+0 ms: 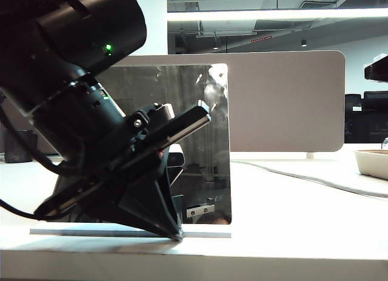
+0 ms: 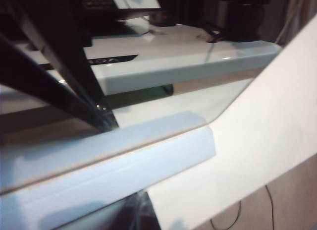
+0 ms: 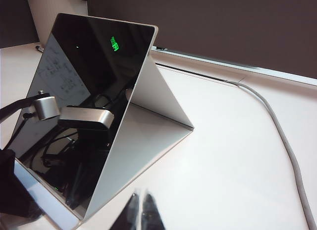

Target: Push the base of the mirror on the table to move it forward for a short distance.

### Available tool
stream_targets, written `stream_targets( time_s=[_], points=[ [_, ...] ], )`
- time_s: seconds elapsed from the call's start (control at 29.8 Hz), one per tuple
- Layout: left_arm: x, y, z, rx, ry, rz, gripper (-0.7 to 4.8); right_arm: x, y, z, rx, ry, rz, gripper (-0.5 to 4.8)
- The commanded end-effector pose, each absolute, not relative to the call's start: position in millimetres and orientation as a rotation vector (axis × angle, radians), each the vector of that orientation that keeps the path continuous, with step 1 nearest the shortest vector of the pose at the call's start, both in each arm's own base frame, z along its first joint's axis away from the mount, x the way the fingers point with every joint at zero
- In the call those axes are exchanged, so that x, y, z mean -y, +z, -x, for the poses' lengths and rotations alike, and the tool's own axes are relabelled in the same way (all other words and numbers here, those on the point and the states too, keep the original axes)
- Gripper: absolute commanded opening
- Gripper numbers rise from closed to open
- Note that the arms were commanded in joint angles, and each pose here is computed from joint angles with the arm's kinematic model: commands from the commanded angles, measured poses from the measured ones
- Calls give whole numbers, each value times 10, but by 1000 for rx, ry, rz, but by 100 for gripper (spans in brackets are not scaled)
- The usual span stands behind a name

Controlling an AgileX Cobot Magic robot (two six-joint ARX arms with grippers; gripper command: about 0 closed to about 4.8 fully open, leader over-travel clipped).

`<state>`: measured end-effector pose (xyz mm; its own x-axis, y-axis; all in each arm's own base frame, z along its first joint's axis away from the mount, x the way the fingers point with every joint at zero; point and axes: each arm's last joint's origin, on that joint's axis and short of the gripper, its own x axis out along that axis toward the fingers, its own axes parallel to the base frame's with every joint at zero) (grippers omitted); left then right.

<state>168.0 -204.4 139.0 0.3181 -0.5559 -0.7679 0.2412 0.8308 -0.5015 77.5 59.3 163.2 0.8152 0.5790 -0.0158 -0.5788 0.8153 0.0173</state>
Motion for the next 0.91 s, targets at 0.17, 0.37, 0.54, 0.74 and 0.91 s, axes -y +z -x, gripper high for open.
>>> stream_targets(
  time_s=[0.17, 0.37, 0.54, 0.74, 0.91],
  points=[
    [1957, 1276, -1778, -1157, -441, 318, -2, -594, 1648, -774, -7, 619, -17, 22],
    [1814, 1257, -1926, -1146, -373, 354, -2, -594, 1648, -774, -7, 619, -17, 22],
    [1691, 1277, -2069, -1112, -333, 378, -2, -594, 1648, -774, -7, 619, -17, 22],
    [1620, 1325, -2297, -1078, -302, 400, -2, -594, 1648, -774, -7, 619, -17, 21],
    [1636, 1364, -2454, -1056, -312, 402, -2, -594, 1648, -774, -7, 619, -17, 22]
  ],
)
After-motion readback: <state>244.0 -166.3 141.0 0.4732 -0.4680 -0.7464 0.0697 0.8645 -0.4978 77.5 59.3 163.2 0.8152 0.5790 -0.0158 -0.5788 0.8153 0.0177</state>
